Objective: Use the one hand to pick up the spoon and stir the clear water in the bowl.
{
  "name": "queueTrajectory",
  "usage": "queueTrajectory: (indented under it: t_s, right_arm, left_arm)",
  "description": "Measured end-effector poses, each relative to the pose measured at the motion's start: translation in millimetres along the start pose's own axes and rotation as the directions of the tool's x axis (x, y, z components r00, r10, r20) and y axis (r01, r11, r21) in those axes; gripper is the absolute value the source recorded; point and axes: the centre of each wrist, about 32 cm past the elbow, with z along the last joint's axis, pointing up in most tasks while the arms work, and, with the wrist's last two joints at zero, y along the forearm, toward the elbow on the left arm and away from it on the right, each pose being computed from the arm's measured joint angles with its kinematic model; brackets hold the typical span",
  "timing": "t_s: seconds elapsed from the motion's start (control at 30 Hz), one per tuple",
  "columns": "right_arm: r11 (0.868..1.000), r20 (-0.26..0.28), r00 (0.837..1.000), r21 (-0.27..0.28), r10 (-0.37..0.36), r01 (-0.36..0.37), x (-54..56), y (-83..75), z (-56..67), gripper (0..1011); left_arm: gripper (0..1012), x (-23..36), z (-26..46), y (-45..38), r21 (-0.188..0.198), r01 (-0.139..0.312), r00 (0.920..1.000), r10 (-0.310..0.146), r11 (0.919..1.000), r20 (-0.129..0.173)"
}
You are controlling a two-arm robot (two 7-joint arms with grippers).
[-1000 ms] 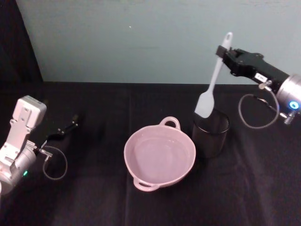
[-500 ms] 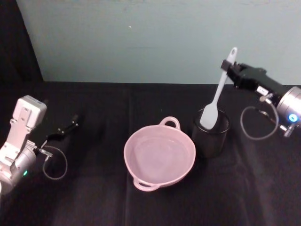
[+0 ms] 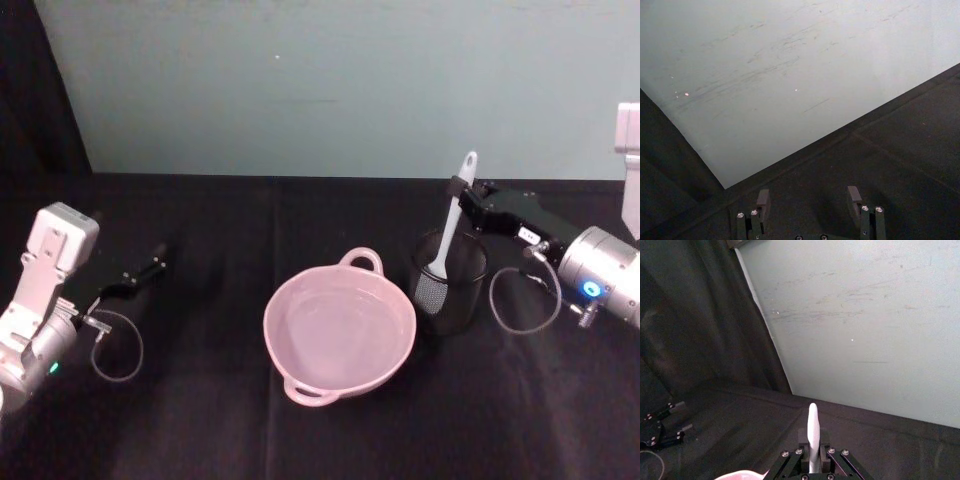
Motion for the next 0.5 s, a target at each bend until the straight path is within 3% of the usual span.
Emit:
queueTrajectory:
  t_s: [0.5]
  right_arm:
    - [1.0,-0.044,0.999,0.008,-0.011,0.011,1.8,0.0,-12.2,140]
  left_arm:
    - [1005,0.0,0.0,0.0,0.0,0.0,1.0,0.0,1.0,0.0]
